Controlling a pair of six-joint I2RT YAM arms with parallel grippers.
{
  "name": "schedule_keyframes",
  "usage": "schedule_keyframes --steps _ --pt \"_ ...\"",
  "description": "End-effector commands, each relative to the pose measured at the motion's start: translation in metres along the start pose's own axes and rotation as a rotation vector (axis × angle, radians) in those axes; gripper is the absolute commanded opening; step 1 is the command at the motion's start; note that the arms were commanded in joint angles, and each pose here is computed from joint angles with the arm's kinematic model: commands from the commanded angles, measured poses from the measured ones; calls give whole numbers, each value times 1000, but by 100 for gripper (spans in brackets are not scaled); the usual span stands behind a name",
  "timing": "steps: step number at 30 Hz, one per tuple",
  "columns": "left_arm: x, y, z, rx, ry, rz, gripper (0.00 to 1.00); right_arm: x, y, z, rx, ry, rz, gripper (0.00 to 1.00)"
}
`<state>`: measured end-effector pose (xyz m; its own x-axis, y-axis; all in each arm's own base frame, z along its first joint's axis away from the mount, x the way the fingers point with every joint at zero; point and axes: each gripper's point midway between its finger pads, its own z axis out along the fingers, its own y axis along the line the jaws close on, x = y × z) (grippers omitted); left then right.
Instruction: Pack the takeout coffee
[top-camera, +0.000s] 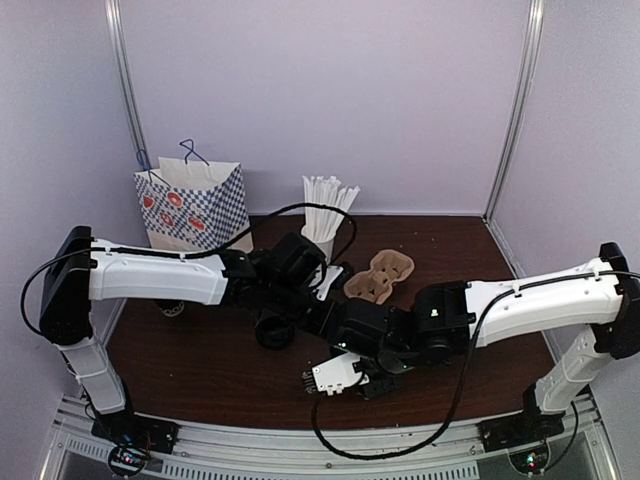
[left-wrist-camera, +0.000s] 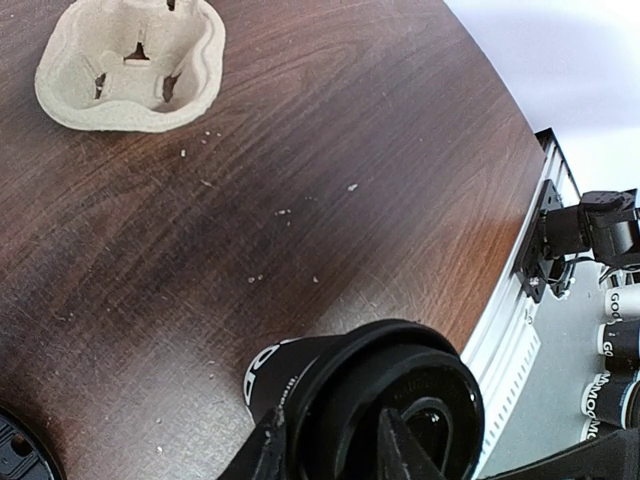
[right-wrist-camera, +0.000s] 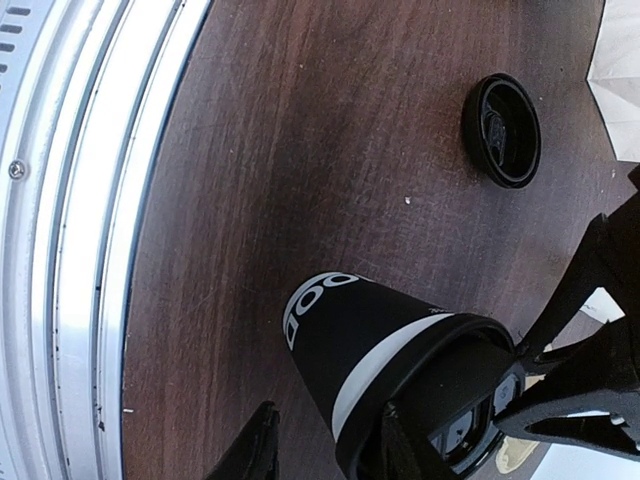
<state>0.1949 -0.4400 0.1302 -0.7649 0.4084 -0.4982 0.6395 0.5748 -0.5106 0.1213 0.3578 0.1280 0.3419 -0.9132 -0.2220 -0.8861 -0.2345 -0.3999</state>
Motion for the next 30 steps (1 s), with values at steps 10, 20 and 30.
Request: schedule_keyframes --steps 10,20,30 --pt "49 30 17 -81 151 -49 31 73 63 64 -109 209 -56 26" --pt "55 33 17 -88 166 -64 30 81 90 83 -222 238 -3 24" --pt "6 3 -16 -59 27 76 31 19 20 1 -86 4 26 36"
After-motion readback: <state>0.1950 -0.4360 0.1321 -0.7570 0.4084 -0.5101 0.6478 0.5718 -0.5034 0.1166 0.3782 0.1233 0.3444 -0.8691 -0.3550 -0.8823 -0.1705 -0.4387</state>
